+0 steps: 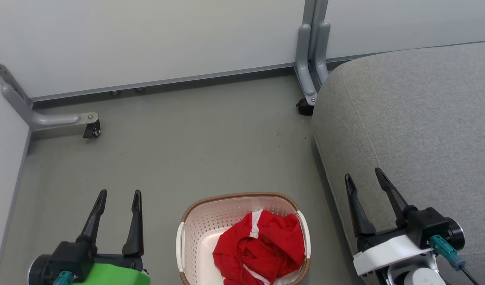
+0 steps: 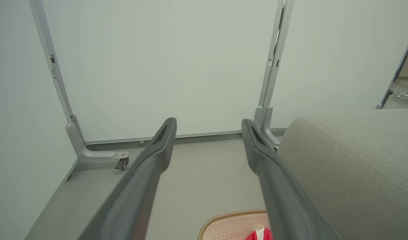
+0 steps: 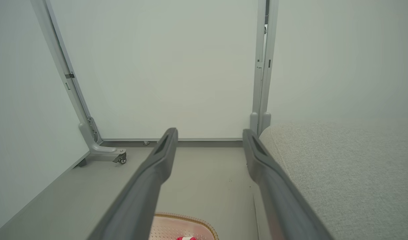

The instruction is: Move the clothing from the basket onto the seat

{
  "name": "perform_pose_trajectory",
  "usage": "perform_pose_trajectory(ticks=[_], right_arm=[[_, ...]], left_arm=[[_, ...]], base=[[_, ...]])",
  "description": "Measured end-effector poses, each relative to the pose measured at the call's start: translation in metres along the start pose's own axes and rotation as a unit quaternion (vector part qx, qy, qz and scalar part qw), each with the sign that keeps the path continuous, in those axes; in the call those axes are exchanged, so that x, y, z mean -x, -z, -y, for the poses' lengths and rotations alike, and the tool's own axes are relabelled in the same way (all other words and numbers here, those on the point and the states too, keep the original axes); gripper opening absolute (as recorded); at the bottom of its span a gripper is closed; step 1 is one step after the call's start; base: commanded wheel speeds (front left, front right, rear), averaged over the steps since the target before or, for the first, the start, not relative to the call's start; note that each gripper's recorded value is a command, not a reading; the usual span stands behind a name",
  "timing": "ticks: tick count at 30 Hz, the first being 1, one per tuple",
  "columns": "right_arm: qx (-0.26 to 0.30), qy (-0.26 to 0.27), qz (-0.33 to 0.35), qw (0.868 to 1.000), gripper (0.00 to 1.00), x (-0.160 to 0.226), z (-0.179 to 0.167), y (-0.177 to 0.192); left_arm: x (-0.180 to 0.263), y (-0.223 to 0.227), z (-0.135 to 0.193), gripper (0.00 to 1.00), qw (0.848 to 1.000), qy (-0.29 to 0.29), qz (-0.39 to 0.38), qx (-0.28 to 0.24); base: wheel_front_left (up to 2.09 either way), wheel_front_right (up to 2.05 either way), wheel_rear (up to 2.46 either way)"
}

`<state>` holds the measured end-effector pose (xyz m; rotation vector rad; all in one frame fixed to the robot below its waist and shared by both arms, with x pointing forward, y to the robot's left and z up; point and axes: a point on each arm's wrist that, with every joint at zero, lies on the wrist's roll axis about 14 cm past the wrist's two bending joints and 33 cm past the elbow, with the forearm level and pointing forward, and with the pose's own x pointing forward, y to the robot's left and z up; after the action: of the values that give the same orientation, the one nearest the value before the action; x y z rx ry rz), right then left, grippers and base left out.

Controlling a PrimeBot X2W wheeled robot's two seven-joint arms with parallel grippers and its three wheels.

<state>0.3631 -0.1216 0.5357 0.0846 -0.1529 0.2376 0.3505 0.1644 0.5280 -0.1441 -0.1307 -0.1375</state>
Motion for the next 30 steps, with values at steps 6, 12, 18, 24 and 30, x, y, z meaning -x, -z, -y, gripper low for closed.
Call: perform_pose_trajectory(ticks=[6,12,18,24,30], right_arm=[[0.023,-0.007,0.004,1.0,1.0,0.001,-0.003,-0.002],[0.041,-0.014,0.008,0.999,1.0,0.001,-0.005,-0.003],[0.056,-0.022,0.012,0.998,1.0,0.0,-0.009,-0.004],[0.055,-0.024,0.012,0.998,1.0,-0.001,-0.01,-0.004],[0.053,-0.026,0.012,0.998,1.0,-0.001,-0.012,-0.004]], left_arm=[[0.001,0.0,0.004,1.0,1.0,0.01,0.002,-0.022],[0.004,0.0,0.008,1.0,0.999,0.019,0.002,-0.043],[0.006,0.0,0.008,1.0,0.998,0.024,0.002,-0.059],[0.008,0.001,0.008,1.0,0.998,0.022,0.002,-0.059],[0.008,0.001,0.008,1.0,0.998,0.023,0.001,-0.058]], base=[[0.0,0.0,0.0],[0.0,0.0,0.0],[0.0,0.0,0.0],[0.0,0.0,0.0],[0.0,0.0,0.0]])
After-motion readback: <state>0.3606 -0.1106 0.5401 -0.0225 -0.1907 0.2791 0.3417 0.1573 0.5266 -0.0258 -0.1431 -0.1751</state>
